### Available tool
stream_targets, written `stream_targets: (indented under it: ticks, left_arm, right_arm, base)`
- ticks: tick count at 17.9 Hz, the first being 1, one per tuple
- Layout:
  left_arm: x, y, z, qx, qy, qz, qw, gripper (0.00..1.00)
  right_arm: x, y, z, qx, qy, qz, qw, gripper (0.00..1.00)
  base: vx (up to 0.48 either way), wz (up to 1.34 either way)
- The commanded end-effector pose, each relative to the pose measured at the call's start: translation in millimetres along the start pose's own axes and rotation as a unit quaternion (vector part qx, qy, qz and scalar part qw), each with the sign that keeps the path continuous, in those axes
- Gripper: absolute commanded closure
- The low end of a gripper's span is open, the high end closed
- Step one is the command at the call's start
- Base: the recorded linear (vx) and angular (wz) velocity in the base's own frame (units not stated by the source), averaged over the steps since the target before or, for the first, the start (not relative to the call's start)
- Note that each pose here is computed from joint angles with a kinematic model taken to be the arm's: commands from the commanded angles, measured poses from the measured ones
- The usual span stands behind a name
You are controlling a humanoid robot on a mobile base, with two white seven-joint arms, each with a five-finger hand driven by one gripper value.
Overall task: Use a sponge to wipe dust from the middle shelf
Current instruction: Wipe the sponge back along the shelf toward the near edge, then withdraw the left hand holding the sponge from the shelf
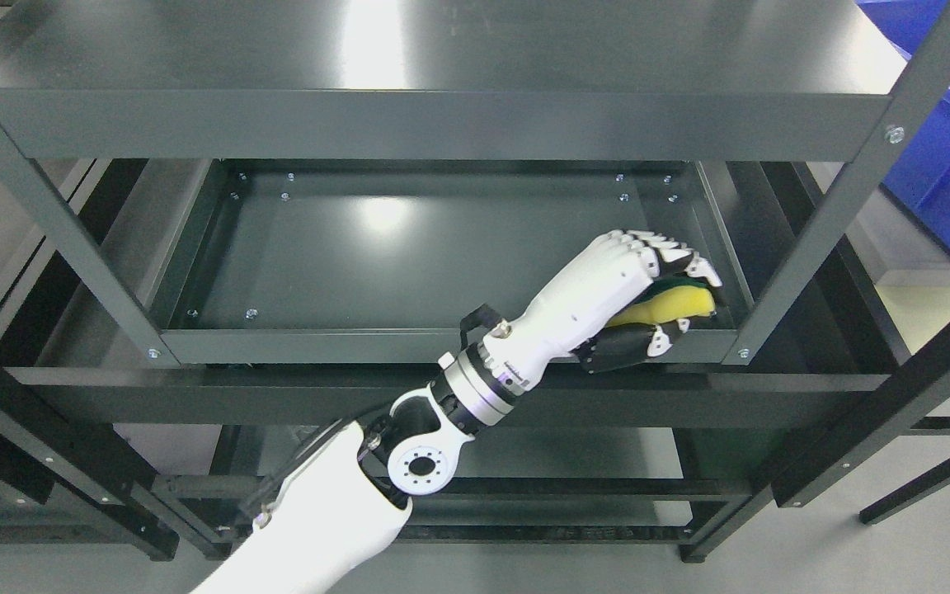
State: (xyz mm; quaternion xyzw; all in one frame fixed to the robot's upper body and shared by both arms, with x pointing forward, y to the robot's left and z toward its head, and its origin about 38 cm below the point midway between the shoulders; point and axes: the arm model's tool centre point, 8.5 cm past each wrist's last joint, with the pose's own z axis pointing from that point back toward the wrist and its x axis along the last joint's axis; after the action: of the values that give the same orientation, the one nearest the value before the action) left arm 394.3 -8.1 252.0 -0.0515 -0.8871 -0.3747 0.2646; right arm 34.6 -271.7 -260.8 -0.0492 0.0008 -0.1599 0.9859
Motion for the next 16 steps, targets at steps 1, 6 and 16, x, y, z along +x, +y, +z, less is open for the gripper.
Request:
stream_targets:
  ticks: [1,6,16]
  left_arm:
    - [-60,63,97,0.200,0.180,0.086,0.959,1.00]
    - [-78,155,154,0.342,0.273,0.098,0.894,1.00]
    - [-60,180,190,0.377,0.263,0.078,0.885,1.00]
  right_arm:
    - [9.6,-10,0,-0.008,-0.012,-0.001,1.000,0.00]
    - [10.5,-10,0,-0.007,-0.012,-0.001,1.000,0.00]
    - [9.6,-10,0,-0.008,-0.012,-0.001,1.000,0.00]
  base:
    - [0.000,0.00]
    - [0.000,0.00]
    - [0.000,0.00]
